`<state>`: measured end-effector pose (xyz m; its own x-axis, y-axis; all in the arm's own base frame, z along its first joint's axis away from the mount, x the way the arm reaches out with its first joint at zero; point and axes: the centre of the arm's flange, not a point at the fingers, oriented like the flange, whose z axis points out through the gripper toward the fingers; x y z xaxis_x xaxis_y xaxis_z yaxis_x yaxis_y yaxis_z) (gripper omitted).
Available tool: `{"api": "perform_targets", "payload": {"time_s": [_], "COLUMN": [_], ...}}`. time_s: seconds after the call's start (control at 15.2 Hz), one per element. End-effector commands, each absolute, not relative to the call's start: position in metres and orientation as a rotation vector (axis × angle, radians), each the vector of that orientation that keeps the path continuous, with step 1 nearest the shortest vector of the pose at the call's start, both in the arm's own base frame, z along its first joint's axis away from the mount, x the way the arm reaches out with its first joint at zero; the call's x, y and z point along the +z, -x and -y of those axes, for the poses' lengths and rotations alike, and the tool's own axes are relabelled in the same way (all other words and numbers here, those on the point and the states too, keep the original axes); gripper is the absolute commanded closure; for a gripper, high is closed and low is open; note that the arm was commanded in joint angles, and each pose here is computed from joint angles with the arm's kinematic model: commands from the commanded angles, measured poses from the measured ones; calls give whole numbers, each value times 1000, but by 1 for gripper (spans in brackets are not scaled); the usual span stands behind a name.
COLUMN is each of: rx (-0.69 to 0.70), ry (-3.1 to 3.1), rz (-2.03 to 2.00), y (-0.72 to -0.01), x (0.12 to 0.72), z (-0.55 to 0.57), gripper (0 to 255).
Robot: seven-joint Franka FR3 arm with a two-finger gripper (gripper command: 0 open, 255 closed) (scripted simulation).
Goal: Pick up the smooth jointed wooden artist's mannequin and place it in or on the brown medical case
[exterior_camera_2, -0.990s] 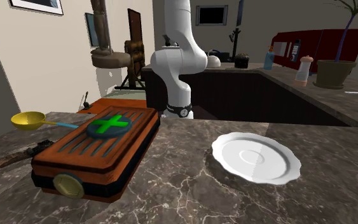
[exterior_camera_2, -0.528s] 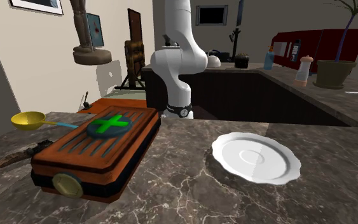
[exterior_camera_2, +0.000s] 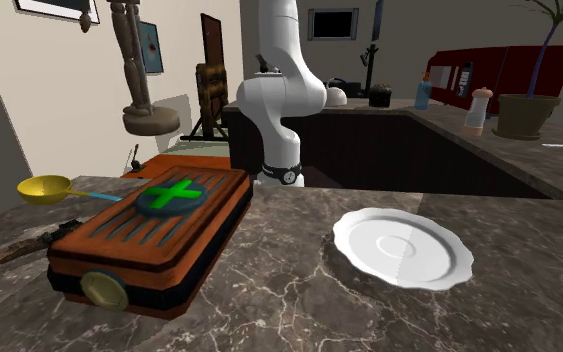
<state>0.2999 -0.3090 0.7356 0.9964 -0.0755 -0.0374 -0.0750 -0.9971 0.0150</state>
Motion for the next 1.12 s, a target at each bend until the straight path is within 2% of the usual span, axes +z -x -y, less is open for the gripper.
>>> {"api": "perform_targets", "payload": {"time_s": [0.0, 1.06], "rx": [-58, -58], "ry": [-3125, -3125], "rz": [118, 118], "y": [-301, -301], "x": [726, 641], "z": [308, 308], "gripper": [255, 255]}}
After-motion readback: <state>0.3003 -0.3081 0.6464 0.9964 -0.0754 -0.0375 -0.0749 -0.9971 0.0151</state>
